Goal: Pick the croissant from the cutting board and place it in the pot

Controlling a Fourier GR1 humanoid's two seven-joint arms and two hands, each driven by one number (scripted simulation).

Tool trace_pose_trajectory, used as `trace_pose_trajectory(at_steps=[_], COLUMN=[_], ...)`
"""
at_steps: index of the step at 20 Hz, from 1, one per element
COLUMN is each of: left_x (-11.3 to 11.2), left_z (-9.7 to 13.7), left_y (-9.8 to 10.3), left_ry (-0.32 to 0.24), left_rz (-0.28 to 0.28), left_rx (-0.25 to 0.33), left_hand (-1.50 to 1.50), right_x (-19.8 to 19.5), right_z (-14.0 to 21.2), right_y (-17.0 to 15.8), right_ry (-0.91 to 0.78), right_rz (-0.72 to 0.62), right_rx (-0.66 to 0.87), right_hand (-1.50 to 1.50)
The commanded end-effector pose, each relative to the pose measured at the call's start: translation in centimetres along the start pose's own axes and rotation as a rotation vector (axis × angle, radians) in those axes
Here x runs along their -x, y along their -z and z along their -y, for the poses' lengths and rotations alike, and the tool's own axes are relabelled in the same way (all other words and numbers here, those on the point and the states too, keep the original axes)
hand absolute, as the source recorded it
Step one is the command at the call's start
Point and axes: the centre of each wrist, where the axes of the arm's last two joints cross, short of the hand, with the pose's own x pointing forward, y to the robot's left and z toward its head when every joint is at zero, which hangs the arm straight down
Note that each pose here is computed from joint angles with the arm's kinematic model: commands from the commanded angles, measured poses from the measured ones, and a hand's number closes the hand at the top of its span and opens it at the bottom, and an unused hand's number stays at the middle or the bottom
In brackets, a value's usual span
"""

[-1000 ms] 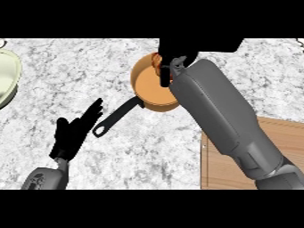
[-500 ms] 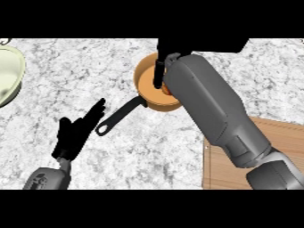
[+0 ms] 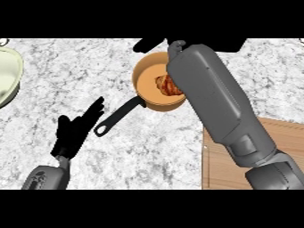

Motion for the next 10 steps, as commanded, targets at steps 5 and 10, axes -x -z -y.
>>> trace_pose_trajectory(at_steps=[5,10], left_x=[1.8,1.7], left_z=[-1.2,-2.3], left_y=[-1.0,-1.4], left_ry=[-0.002,-0.015], left_rz=[-0.038,-0.025], left_rx=[-0.028,-0.057], left_hand=[0.0,0.0], right_x=[2.2,4.8], right_z=[3.8,5.8], right_y=[1.2,0.4], right_ry=[0.302,0.405], right_rz=[0.024,0.065], right_rx=[0.316,0.361], right_hand=[-1.5,-1.5])
